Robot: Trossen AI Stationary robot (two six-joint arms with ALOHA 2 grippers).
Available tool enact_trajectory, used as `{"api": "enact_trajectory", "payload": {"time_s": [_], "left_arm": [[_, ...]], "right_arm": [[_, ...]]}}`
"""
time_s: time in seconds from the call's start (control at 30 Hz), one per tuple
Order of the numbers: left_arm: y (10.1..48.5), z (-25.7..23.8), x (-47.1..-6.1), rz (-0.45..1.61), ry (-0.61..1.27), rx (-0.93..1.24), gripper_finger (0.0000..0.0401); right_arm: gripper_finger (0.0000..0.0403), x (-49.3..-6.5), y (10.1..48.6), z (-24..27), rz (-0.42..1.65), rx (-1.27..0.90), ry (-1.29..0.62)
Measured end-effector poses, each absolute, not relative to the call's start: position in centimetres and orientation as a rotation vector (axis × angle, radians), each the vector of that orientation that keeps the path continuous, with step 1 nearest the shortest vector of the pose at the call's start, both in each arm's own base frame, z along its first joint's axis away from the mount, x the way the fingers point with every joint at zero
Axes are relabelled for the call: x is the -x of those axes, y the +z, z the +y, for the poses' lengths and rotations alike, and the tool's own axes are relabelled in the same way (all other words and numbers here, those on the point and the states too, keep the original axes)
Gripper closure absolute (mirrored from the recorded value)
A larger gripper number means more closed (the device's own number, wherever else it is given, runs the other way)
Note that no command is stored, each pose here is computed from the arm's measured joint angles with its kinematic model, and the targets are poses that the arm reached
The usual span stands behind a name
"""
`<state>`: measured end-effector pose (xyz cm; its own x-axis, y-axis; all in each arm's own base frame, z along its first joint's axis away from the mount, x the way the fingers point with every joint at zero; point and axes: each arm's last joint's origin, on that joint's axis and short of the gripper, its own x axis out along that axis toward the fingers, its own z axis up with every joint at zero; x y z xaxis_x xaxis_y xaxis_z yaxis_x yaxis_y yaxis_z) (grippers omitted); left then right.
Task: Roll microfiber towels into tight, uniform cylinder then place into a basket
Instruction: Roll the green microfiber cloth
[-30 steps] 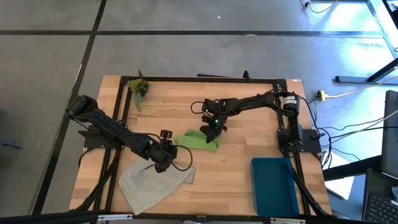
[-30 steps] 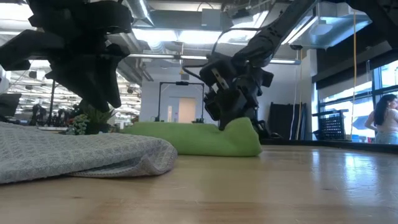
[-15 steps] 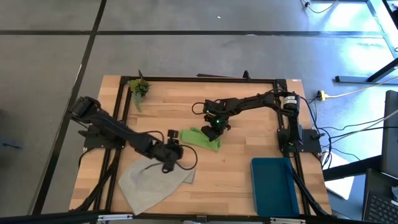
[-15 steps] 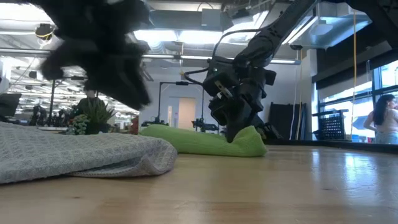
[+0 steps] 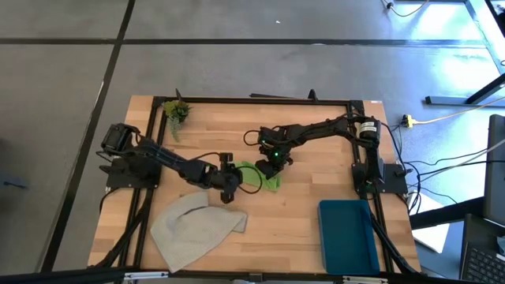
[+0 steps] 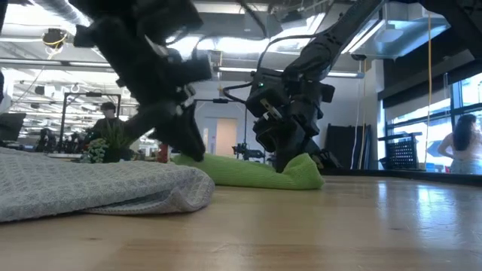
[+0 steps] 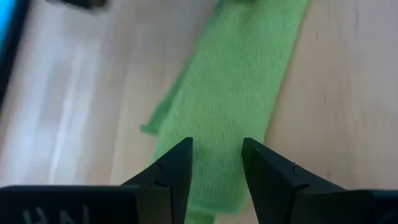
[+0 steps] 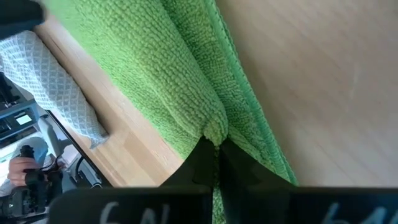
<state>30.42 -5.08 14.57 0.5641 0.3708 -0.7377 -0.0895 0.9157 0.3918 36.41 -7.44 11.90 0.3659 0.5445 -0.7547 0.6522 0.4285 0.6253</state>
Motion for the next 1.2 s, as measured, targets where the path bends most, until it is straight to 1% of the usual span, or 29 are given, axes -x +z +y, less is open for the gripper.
{"api": "enact_trajectory", "payload": {"time_s": [0.3,0.57,0.83,0.9,1.03,1.2], "left_arm": [[12.0,-3.4,-31.4,1.017,0.228,-0.31,0.0268],[11.2,-2.4,-31.5,1.059,0.179,-0.263,0.0268],[11.2,-1.8,-31.5,1.075,0.138,-0.243,0.0268],[11.2,-1.8,-31.5,1.078,0.134,-0.247,0.0268],[11.1,-1.8,-31.5,1.081,0.132,-0.247,0.0268],[11.1,-1.8,-31.4,1.088,0.133,-0.242,0.0268]], "right_arm": [[0.0391,-36.5,11.9,-7.4,1.273,-1.184,-0.097],[0.035,-37.1,12.0,-7.4,1.213,-1.119,-0.041],[0.0288,-37.1,12.0,-7.5,1.206,-1.131,-0.076],[0.0275,-37.1,12.0,-7.5,1.208,-1.17,-0.104],[0.0264,-37.1,12.3,-7.5,1.202,-1.178,-0.111],[0.0266,-36.7,14.1,-7.6,1.165,-1.111,-0.164]]}}
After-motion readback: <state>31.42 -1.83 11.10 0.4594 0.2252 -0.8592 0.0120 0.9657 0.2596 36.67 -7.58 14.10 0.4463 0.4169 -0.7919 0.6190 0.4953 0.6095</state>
